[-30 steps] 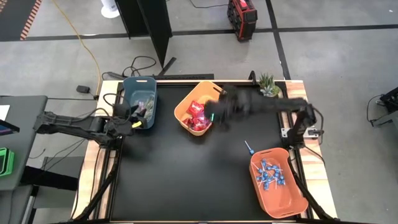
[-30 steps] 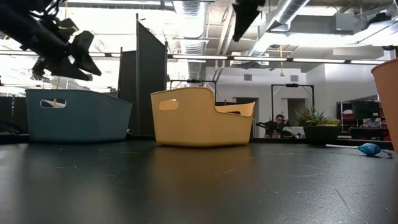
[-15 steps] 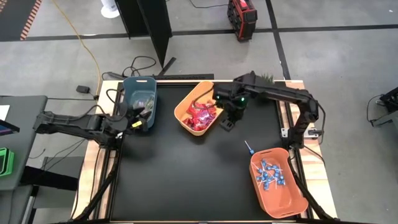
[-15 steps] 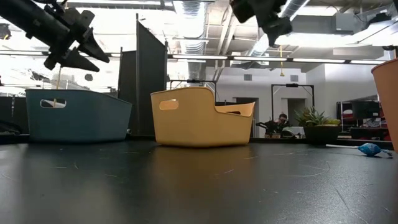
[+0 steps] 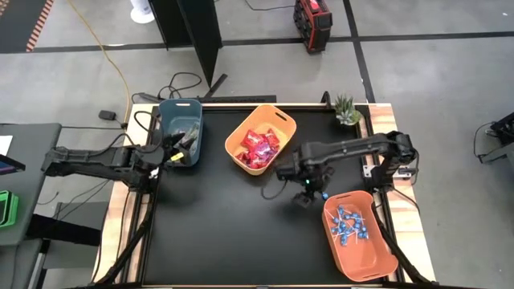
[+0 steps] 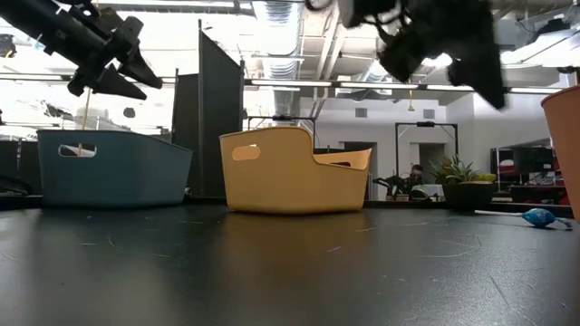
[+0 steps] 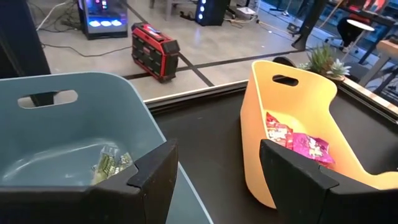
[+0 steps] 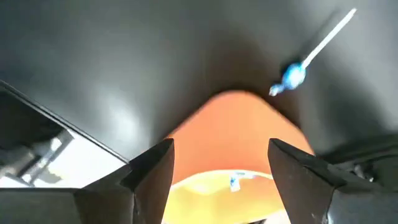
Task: Sort candy
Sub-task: Put the blue lollipop into the orange bin
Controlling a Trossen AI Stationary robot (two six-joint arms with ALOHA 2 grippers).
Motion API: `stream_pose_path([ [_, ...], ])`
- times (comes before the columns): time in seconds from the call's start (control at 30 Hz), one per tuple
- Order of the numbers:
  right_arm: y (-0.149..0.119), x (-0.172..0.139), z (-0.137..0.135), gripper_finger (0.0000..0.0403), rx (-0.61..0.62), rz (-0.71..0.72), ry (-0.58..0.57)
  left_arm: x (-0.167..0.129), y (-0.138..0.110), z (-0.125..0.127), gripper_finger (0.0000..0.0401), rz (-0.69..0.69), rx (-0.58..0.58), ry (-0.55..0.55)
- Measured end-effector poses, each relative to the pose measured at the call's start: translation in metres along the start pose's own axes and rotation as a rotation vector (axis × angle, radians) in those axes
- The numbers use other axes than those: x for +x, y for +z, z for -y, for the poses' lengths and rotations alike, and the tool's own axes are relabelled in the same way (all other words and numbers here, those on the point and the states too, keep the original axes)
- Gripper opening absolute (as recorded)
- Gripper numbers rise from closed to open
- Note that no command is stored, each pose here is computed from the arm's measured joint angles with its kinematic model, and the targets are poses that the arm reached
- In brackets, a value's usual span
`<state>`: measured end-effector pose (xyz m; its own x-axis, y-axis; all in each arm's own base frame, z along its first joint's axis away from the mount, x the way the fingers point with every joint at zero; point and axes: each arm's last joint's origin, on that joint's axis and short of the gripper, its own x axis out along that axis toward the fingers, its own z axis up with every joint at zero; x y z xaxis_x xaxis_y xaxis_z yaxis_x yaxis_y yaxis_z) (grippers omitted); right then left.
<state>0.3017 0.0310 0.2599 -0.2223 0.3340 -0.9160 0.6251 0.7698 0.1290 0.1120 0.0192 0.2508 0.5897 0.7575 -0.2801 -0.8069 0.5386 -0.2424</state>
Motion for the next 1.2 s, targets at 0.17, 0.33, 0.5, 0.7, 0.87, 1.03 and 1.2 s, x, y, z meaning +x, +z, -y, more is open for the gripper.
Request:
stream_pose_path([
  [0.17,0.010,0.034,0.009,0.0276,0.066,-0.019,0.034,0.001,0.001,-0.001,0.0220,0.003,-0.005,0.013],
  [0.33,0.022,0.054,0.021,0.0276,0.154,0.026,0.030,0.001,0.000,0.000,0.0220,-0.021,-0.006,-0.020],
  [0.5,0.026,0.069,0.037,0.0276,0.249,0.026,-0.034,0.001,0.000,0.000,0.0220,-0.027,-0.007,-0.030],
  [0.7,0.031,0.099,0.055,0.0276,0.290,0.034,-0.032,0.001,0.000,0.000,0.0220,-0.030,0.006,-0.034],
  [0.87,0.033,0.113,0.065,0.0276,0.303,0.031,-0.011,0.001,0.000,0.000,0.0220,-0.031,0.020,-0.038],
  [1.03,0.030,0.120,0.069,0.0271,0.276,0.013,-0.017,0.001,0.001,0.002,0.0220,-0.035,-0.003,-0.064],
  [1.2,0.030,0.122,0.070,0.0210,0.245,0.016,-0.017,0.001,0.001,0.002,0.0220,-0.036,0.002,-0.067],
])
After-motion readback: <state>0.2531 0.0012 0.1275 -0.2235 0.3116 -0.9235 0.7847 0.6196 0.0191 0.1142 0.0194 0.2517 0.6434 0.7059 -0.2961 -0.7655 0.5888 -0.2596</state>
